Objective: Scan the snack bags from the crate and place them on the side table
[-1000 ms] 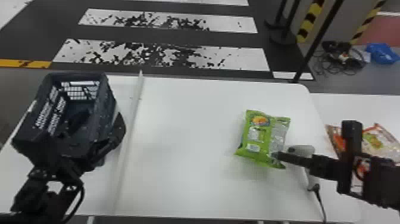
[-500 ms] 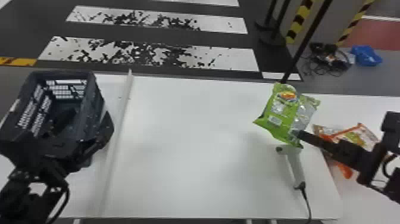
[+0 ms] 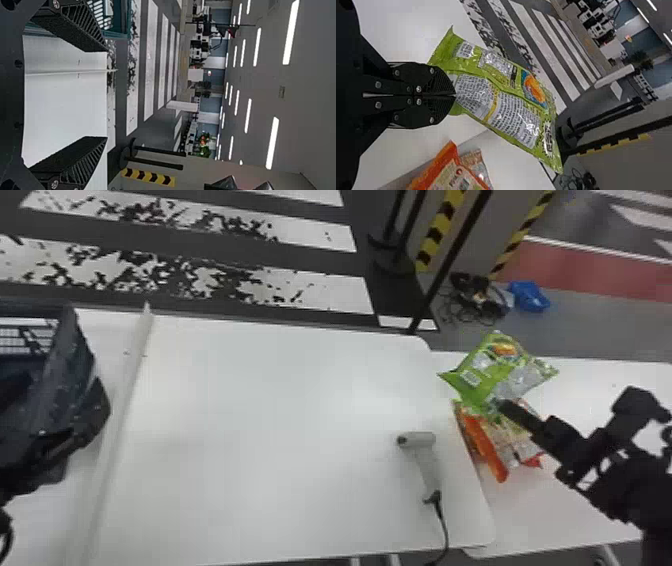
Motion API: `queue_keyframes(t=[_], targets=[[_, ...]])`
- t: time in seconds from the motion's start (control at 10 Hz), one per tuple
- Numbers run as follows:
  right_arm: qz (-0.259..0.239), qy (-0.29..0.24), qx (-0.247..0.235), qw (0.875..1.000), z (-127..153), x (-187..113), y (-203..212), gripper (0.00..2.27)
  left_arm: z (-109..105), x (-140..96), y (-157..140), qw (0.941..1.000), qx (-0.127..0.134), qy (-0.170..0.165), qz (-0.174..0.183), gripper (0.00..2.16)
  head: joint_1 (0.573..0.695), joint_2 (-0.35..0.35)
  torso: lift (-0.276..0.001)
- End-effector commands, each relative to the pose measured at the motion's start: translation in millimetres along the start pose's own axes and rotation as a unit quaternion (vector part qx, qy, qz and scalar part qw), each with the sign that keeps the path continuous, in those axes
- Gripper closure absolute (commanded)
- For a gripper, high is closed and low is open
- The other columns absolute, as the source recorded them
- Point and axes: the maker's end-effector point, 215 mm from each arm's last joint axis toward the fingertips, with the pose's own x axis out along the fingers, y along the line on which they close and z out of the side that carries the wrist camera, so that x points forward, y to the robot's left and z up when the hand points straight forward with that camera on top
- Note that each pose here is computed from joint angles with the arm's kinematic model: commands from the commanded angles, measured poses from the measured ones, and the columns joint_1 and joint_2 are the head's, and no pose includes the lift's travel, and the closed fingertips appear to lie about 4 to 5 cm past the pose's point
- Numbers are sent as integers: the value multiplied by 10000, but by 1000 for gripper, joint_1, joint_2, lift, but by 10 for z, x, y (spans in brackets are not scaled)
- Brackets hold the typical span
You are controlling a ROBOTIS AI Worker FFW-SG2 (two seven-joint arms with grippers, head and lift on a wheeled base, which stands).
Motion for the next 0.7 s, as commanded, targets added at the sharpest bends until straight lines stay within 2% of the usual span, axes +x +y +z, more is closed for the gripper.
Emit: queue_keyframes(t=[0.0,0.2,0.3,0.4,0.5,0.6], targets=[[-231,-201,90,9995,63,84,-259,2260,0,0,1,10000,2,1,-1,83,695,-310,-50],[-816,-255,78,9963,36,170,-674,2189,-7,-5,2,10000,0,8,-3,83,695,-350,-50],[-1115,-93,88,9937,-57,210,-887,1946,2,-5,0,10000,2,1,-5,83,695,-350,-50],[-1466,49,92,9891,-173,219,-1089,1808,-16,-9,-7,10000,-4,17,-10,83,695,-350,-50],[-1652,107,127,9861,-235,234,-1236,1538,-16,-9,-10,10000,-4,17,-18,83,695,-350,-50],[-1708,-6,124,9852,-188,244,-1319,836,-10,-7,-21,10000,-5,11,-26,83,695,-350,-50]])
